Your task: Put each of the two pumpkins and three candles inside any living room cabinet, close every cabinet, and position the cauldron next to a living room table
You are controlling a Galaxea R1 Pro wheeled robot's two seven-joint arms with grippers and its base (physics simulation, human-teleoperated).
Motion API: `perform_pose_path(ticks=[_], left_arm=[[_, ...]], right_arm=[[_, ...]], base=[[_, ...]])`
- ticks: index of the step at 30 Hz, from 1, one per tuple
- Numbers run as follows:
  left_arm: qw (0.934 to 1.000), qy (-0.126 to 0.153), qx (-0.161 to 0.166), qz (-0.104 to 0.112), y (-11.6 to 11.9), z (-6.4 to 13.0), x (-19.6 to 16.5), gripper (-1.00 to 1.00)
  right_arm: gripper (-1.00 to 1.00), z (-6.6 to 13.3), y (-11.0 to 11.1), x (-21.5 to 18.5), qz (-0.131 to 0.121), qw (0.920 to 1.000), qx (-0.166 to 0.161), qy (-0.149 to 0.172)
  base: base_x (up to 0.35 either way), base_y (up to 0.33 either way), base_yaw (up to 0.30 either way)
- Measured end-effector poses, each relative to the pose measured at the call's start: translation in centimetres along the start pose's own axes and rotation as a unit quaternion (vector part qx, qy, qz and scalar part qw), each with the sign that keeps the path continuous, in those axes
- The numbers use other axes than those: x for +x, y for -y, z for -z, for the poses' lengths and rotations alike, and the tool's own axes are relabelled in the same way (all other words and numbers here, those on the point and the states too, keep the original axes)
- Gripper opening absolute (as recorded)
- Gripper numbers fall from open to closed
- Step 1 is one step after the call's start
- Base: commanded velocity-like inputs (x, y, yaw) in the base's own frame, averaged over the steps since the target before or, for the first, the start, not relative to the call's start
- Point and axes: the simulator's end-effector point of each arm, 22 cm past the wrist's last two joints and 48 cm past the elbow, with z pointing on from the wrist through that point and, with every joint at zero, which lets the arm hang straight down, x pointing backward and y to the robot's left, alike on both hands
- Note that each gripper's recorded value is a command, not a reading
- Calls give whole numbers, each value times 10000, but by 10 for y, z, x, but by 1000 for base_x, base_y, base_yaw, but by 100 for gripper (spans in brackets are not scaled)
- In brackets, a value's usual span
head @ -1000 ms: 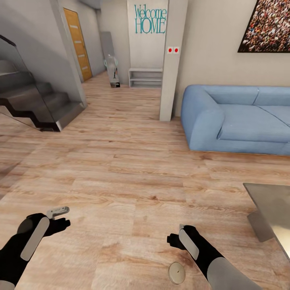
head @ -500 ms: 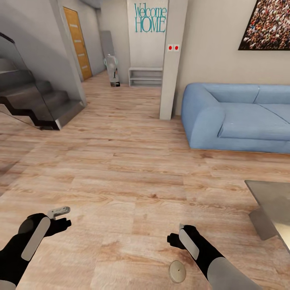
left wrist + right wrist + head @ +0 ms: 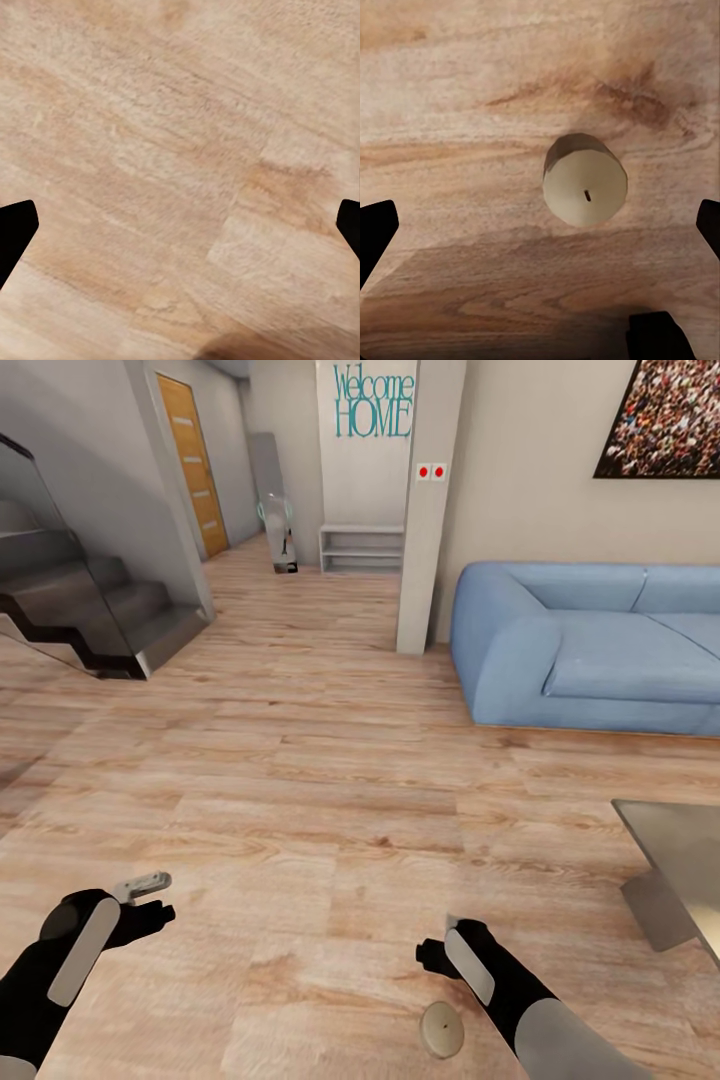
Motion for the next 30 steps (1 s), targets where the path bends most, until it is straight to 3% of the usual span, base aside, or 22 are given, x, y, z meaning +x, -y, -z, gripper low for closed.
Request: perform_pose_path(ticks=[6, 14, 19, 30], left_arm=[[10000, 8, 6, -8, 0, -10, 5, 100], [9999, 68, -12, 124, -9, -22, 7, 100], [9994, 295, 73, 156, -5, -19, -4, 100], [9991, 366, 113, 158, -2, -36, 4, 100]], right_arm=[[100, -14, 5, 8, 4, 10000, 64, -61], [100, -29, 25, 14, 1, 9988, 491, -55], [100, -40, 27, 18, -5, 9986, 528, -52], [100, -63, 27, 24, -27, 9988, 493, 9]], base=[[0, 0, 0], [0, 0, 0], [0, 0, 0], [0, 0, 0]])
